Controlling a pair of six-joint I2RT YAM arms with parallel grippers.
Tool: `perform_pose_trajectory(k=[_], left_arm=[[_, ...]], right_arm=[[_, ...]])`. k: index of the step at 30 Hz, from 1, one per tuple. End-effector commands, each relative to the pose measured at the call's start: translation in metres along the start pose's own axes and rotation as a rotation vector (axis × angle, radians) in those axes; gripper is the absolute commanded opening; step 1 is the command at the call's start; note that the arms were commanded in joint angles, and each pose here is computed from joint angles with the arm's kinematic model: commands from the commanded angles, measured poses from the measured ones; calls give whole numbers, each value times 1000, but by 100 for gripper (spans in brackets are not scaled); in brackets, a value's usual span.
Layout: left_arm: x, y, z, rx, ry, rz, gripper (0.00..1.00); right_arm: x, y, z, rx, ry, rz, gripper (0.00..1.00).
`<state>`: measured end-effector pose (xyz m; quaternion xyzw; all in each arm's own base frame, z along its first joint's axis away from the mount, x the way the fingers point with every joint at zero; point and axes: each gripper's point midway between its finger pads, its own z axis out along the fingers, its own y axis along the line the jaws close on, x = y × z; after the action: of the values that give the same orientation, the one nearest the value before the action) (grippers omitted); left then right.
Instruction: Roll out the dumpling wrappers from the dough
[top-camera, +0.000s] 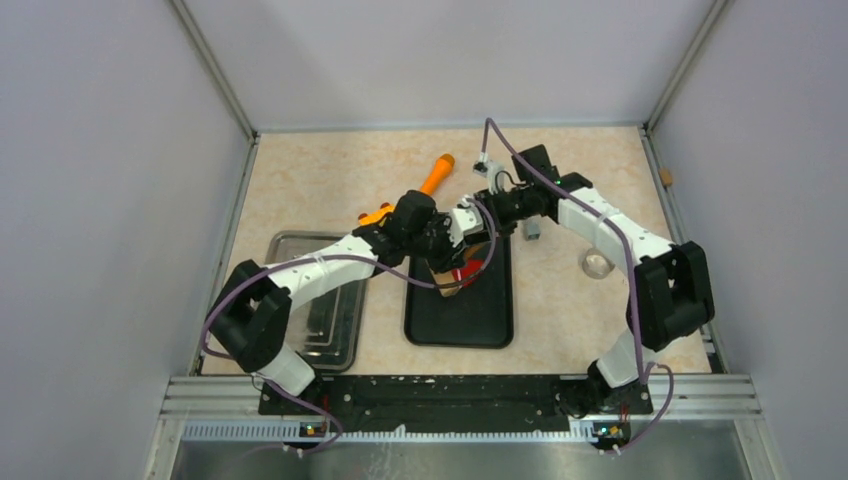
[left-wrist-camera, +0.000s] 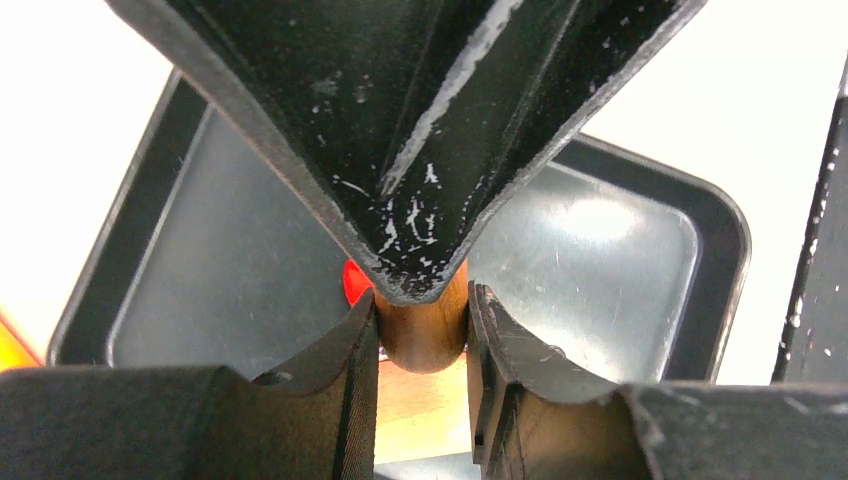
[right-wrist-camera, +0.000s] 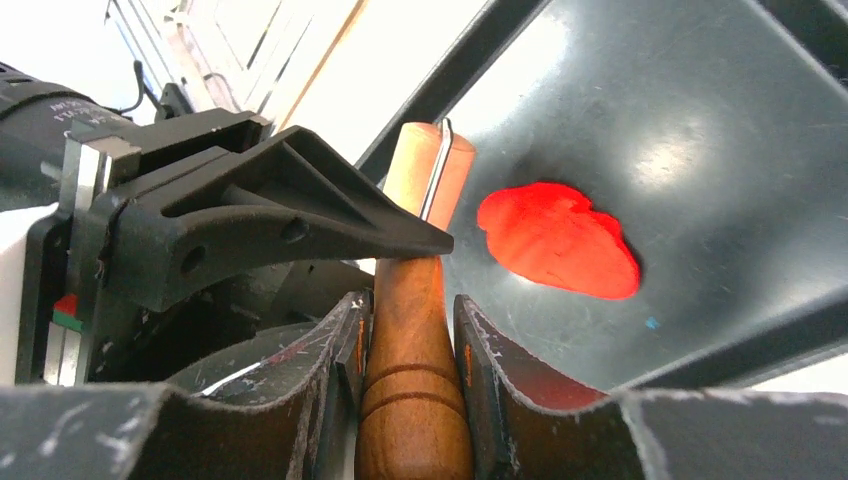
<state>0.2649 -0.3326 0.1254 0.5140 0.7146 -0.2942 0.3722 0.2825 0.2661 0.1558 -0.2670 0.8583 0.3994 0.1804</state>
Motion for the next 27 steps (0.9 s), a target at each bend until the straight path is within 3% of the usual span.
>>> perform_pose_trajectory(k=[1, 7, 13, 20, 27], left_arm=[[-52, -3, 9, 63, -127, 50, 0], [-58, 15, 43, 54, -137, 35, 0], [-34, 16, 68, 91, -80, -49, 0], [9, 14, 64, 107, -4, -162, 0], [32, 31, 49, 67, 21, -247, 0]], right_arm=[[-15, -14, -25, 87, -52, -115, 0], [-10, -53, -28, 192, -53, -53, 0], [10, -74, -21, 254, -6, -16, 0], [45, -94, -1, 266, 84, 60, 0], [50, -98, 18, 260, 119, 71, 0]])
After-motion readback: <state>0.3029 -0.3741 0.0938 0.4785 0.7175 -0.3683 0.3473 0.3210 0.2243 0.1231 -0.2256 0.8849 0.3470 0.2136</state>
